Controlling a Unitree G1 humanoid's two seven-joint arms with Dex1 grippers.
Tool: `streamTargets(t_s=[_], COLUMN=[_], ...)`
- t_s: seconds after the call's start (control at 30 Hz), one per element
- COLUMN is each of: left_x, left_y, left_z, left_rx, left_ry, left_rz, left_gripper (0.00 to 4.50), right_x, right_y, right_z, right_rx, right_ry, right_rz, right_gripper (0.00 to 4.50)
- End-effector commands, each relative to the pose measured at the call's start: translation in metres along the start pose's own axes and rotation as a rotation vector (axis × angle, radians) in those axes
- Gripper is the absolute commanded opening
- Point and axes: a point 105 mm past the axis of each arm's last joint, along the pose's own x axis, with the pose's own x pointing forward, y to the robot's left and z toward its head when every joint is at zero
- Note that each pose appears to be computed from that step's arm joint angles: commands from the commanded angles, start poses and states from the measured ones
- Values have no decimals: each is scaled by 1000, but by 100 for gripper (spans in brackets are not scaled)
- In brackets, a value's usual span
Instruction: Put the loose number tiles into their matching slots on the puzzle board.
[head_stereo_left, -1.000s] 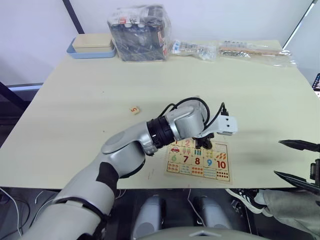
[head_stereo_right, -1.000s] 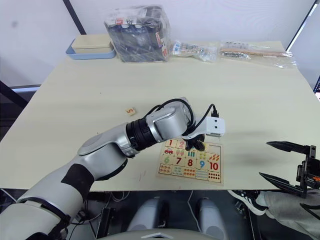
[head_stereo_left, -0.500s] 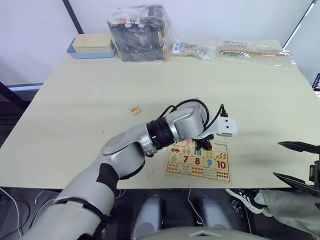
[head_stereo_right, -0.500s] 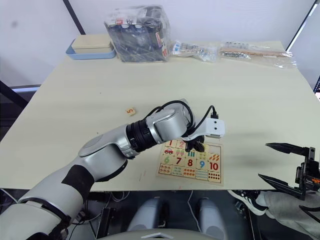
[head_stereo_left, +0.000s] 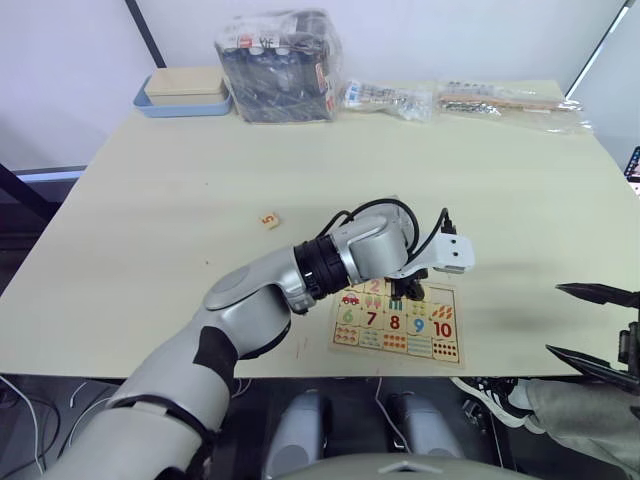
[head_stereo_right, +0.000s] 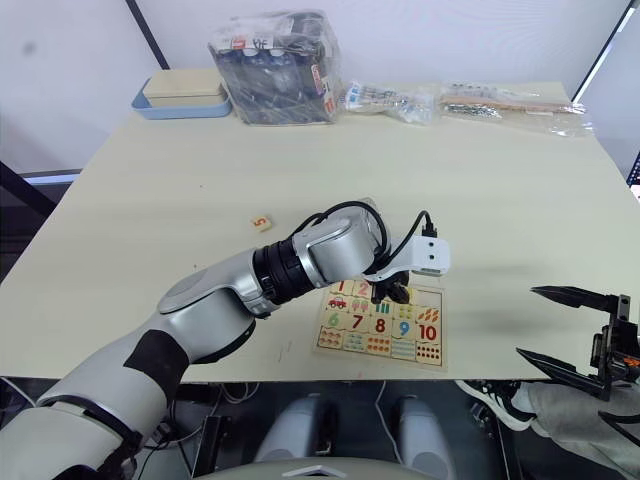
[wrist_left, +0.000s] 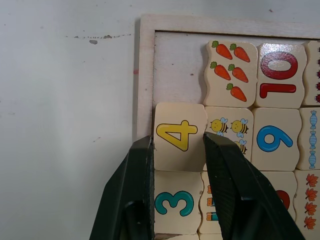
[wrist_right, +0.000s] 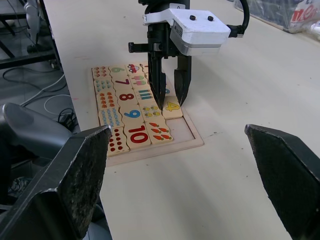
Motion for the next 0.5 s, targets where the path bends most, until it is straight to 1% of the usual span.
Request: streamTargets(t_s=[0.03, 0.07, 0.13, 0.2, 0.23, 0.27, 0.37, 0.47, 0.5], left_x=[-5, -6, -7, -7, -7, -7, -14, -33, -40], left_y=[0, 0, 0, 0, -1, -1, 2, 10, 12], left_z=[9, 9, 10, 11, 11, 11, 15, 19, 21], left_rx=[15, 15, 16, 15, 14, 14, -4, -26, -39], left_ry=[-28, -31, -36, -39, -40, -40, -74, -143, -183], left_rz=[5, 5, 5, 3, 3, 2, 15, 31, 29], left_gripper=[145, 196, 278, 391, 432, 445, 445, 445, 445], right_x=[1, 1, 2, 2, 2, 2, 3, 4, 4], right_y=[1, 1, 1, 1, 1, 1, 1, 2, 2], right_z=[6, 6, 5, 5, 5, 5, 4, 5, 5], right_rx=[-30, -30, -30, -29, -28, -28, -27, -28, -28], right_ry=[-7, -8, -8, -8, -8, -8, -10, -12, -13], right_rz=[4, 4, 4, 5, 5, 5, 6, 6, 5], right_gripper=[450, 450, 450, 450, 450, 450, 450, 450, 450])
